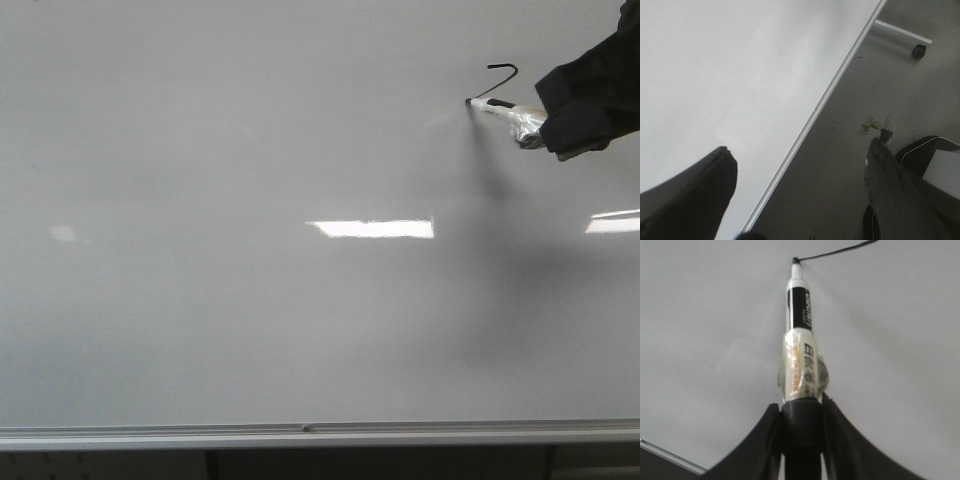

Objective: Write number 2 on whiteboard

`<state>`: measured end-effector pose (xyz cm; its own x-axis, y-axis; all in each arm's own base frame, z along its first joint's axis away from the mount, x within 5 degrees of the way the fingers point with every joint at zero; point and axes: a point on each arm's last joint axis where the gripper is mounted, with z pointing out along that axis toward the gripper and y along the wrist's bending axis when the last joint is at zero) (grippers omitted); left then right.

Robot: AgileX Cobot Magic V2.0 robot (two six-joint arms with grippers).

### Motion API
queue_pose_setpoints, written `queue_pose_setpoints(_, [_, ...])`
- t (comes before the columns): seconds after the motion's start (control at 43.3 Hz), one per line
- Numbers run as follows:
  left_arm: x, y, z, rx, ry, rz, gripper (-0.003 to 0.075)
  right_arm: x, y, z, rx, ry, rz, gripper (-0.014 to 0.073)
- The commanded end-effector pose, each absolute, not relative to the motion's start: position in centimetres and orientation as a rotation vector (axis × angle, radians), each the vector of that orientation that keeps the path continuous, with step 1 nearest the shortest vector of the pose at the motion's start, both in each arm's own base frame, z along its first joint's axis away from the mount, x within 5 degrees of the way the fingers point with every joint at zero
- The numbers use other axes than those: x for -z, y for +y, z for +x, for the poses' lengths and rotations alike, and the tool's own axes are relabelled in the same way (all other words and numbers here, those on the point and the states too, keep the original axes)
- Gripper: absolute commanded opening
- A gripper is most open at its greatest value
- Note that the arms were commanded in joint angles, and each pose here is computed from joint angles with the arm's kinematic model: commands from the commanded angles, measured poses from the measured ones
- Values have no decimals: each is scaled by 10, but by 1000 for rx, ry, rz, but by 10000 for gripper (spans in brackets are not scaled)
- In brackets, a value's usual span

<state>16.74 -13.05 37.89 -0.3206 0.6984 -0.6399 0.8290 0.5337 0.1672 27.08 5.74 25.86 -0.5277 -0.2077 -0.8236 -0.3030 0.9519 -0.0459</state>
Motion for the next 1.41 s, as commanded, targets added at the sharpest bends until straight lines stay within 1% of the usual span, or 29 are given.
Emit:
queue_pose_setpoints(0.0, [-394,-131,166,282,2026,1164,510,-280,48,276,-72,2044,-313,-66])
queue_pose_setpoints(0.115, [-394,-131,166,282,2026,1164,511,-278,28,278,-42,2078,-249,-66])
queue_pose_setpoints(0.208, [-394,-131,166,282,2026,1164,511,-276,20,278,-34,2101,-222,-66])
queue_pose_setpoints(0.323, [-394,-131,166,282,2024,1162,511,-279,21,275,-45,2101,-233,-66])
queue_pose_setpoints(0.485, [-394,-131,166,277,2019,1169,511,-304,33,250,-105,2050,-304,-66])
queue_pose_setpoints(0.577, [-396,-131,166,274,2002,1184,511,-317,45,227,-168,2068,-467,-66])
queue_pose_setpoints(0.646, [-398,-135,162,276,1956,1260,511,-325,57,208,-228,2091,-665,-66])
queue_pose_setpoints(0.716, [-400,-143,157,310,1912,1342,511,-331,70,188,-310,2116,-917,-66])
queue_pose_setpoints(0.785, [-402,-150,151,343,1872,1415,511,-333,79,172,-391,2131,-1125,-66])
queue_pose_setpoints(0.877, [-402,-163,144,375,1821,1525,511,-336,88,158,-482,2141,-1287,-66])
queue_pose_setpoints(0.993, [-399,-183,137,414,1784,1633,511,-339,97,150,-543,2120,-1371,-66])
queue_pose_setpoints(1.131, [-391,-209,133,447,1749,1748,511,-340,104,144,-591,2089,-1414,-66])
queue_pose_setpoints(1.385, [-370,-246,145,500,1778,1832,511,-342,109,142,-638,2043,-1429,-66])
